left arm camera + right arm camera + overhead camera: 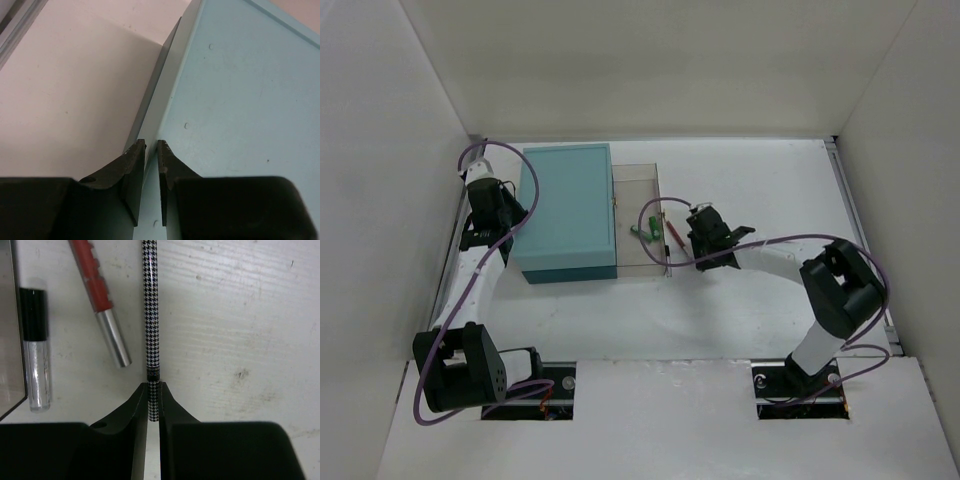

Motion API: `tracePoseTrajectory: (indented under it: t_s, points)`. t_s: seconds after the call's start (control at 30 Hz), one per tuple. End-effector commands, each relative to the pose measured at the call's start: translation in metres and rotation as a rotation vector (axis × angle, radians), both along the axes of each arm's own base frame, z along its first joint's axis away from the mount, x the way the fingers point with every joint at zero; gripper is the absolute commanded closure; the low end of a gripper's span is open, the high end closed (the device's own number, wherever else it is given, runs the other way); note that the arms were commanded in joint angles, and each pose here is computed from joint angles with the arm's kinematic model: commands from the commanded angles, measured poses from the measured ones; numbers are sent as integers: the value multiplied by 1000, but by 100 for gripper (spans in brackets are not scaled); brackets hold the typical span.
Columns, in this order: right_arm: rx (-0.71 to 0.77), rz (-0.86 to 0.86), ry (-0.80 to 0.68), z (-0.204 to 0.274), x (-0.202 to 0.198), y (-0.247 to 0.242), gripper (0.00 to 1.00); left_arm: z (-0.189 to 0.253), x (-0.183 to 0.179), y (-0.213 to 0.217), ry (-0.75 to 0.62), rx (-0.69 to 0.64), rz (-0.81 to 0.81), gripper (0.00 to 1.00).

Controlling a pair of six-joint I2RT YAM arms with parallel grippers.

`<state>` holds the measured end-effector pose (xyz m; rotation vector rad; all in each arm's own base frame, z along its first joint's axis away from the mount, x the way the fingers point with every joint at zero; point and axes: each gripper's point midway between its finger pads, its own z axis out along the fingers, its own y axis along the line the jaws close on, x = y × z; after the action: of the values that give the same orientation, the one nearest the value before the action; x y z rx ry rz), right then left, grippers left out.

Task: Organize the makeup

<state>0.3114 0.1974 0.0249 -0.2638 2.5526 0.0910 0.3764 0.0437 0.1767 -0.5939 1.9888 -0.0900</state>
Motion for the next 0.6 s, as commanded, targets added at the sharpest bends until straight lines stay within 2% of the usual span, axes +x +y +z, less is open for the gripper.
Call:
tracePoseTrajectory:
  t_s: [0.0, 0.1, 0.3, 0.43, 0.57]
  points:
    - [21, -13, -44, 23, -7, 2, 90, -45, -23, 1, 172, 5, -7, 87]
    - [55, -12, -92, 46, -7, 6, 94, -47, -24, 2, 176, 4, -4, 89]
    - [152, -12, -233, 111, 7, 19, 98, -49, -25, 3, 179, 7, -6, 89]
    - [219, 43, -316, 156, 22, 48, 98, -49, -23, 3, 179, 7, -6, 89]
    - [275, 128, -321, 168, 28, 91, 98, -49, -24, 1, 177, 7, -14, 89]
